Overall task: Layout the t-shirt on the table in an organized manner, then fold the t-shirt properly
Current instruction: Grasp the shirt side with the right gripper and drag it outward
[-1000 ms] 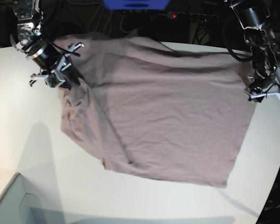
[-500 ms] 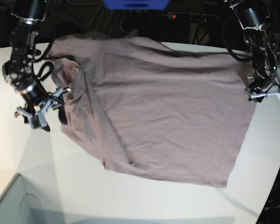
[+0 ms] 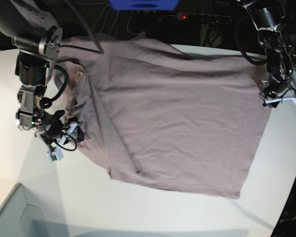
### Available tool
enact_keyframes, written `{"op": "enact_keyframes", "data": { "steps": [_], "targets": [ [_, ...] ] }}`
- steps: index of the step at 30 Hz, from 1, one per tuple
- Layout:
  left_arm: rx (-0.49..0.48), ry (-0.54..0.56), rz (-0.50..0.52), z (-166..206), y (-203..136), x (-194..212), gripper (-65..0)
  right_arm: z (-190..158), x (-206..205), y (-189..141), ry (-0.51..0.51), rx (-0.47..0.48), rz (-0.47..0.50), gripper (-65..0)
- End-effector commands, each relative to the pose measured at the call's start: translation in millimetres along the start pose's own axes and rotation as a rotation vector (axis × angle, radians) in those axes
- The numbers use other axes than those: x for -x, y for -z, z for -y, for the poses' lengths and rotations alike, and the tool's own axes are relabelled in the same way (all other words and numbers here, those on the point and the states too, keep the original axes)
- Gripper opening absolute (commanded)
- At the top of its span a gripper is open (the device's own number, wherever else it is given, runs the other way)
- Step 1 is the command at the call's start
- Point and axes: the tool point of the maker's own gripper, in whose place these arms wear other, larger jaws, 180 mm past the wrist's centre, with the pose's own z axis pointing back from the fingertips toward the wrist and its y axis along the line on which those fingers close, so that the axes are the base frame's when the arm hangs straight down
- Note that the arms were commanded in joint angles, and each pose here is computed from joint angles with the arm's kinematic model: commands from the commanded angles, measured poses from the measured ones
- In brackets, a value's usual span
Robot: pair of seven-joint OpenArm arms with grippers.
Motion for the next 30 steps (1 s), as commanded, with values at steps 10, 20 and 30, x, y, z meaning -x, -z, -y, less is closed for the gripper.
{"op": "enact_keyframes", "data": {
  "steps": [10,20,30],
  "targets": [
    [0.015,0.003,0.033,5.4,-0.2,-14.5,-30.6,4.1,-28.0,-4.8,0.004,0.003,0.144,-38.2],
    [0.012,0.006,0.030,3.5,-0.7,-13.0,-30.6,-7.6,-38.0,-0.3,-0.051,-0.023,0.141,-65.0],
    [0.012,0.006,0.030,3.5,-0.7,-13.0,-30.6,-51.5,-103.3,-47.8,-0.409,0.017,0.263,-65.0]
  ]
}}
